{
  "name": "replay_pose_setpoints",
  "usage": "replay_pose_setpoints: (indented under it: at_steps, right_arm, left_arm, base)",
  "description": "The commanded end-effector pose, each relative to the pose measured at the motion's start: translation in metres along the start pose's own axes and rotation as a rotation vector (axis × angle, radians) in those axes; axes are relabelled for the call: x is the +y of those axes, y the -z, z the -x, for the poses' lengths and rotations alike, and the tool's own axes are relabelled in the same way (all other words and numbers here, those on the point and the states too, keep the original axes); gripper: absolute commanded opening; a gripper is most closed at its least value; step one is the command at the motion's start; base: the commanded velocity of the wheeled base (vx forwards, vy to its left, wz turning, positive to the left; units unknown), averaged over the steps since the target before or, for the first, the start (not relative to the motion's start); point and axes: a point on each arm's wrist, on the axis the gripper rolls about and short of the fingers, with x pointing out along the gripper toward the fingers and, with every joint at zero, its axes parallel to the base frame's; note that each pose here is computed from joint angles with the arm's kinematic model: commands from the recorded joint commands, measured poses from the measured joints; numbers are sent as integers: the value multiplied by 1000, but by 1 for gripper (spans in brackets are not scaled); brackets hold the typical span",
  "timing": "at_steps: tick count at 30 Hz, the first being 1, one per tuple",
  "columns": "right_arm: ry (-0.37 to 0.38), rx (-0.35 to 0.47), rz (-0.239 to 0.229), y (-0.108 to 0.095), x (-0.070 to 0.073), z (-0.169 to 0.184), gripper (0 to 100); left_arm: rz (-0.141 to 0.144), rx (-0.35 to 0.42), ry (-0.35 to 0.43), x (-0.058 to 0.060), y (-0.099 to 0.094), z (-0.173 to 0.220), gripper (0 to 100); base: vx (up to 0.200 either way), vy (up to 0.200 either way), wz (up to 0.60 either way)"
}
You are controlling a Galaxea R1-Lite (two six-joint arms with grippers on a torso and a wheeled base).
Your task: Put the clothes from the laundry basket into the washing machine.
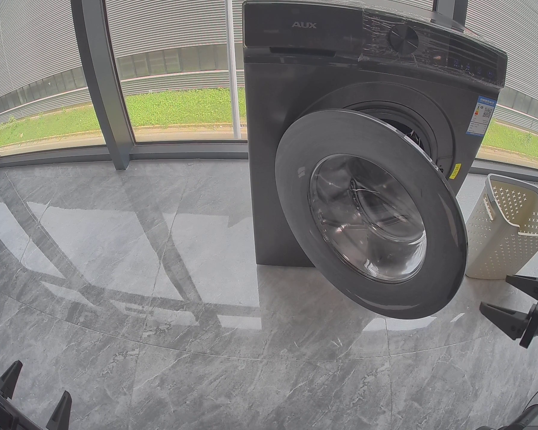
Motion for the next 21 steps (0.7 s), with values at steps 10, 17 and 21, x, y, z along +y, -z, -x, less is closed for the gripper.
replay_pose_setpoints:
  at_steps: [10,17,21]
  right_arm:
    - [49,85,-138,-4,-26,-82,100]
    - [108,64,-134,-2,-35,-105,100]
    - [162,37,-135,-1,-44,-115,100]
  left_arm:
    - [5,5,0,0,5,0,100]
    - [8,5,0,0,5,0,100]
    - [6,5,0,0,5,0,100]
  base:
    - [0,0,0]
    - [0,0,0]
    - [0,0,0]
